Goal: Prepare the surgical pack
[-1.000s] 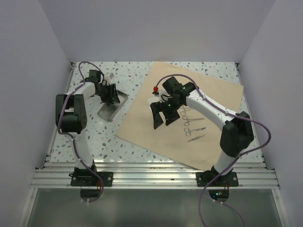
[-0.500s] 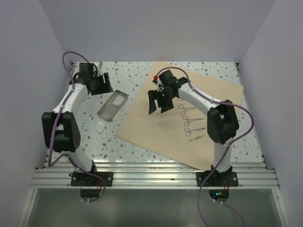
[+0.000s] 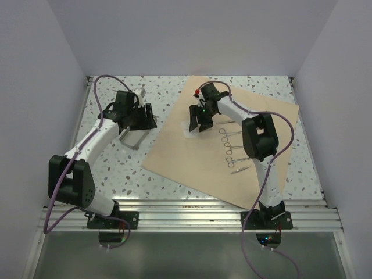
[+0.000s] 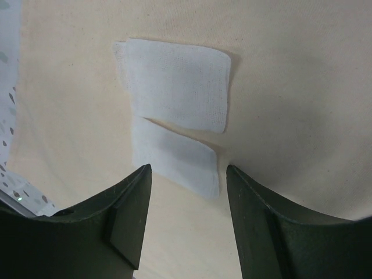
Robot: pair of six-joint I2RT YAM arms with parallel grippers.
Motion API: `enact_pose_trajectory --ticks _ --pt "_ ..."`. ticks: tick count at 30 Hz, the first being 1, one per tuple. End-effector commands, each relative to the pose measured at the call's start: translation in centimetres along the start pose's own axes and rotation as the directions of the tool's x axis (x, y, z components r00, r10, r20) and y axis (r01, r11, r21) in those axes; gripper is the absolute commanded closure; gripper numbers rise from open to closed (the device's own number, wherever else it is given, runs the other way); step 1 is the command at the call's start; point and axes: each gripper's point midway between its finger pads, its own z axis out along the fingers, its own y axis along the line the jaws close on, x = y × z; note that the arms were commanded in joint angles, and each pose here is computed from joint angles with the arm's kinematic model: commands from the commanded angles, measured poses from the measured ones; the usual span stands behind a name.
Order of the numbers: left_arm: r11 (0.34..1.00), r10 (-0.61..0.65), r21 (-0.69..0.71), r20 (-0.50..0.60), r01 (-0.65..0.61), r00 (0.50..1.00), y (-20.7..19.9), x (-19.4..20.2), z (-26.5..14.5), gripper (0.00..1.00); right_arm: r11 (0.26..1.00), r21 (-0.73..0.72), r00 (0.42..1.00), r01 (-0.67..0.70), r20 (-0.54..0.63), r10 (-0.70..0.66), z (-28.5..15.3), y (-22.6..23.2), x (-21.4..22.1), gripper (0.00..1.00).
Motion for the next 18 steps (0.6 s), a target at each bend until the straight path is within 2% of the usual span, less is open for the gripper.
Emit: enact_pose_trajectory --ticks 1,9,15,16,18 --pt "0.999 -0.021 0.05 0.046 0.019 0.999 -1.3 -0.8 -1.2 0.38 0.996 -0.019 0.996 0.089 0.025 -0.089 -0.3 1.0 -1.1 0.43" --pt "0.999 -0.018 0.048 0.049 0.016 0.999 -1.2 -0.9 -1.0 0.38 0.995 -0.012 0.995 0.103 -0.019 -0.103 0.5 0.1 0.2 0.47" --pt "0.998 -0.023 0.065 0.046 0.02 0.999 -1.5 -1.0 -0.7 0.38 0.992 0.013 0.992 0.122 -0.03 -0.122 1.0 -0.7 0.4 0.57" --pt "0.998 -0.023 0.065 0.046 0.02 0.999 -1.5 -1.0 -0.6 0.38 0.992 0.014 0.992 0.126 -0.028 -0.125 1.0 -0.6 0.3 0.62" --pt "0.998 -0.024 0.065 0.041 0.021 0.999 -1.5 -0.8 -0.4 0.38 0.99 0.015 0.99 0.138 -0.032 -0.137 0.9 -0.7 0.2 0.66"
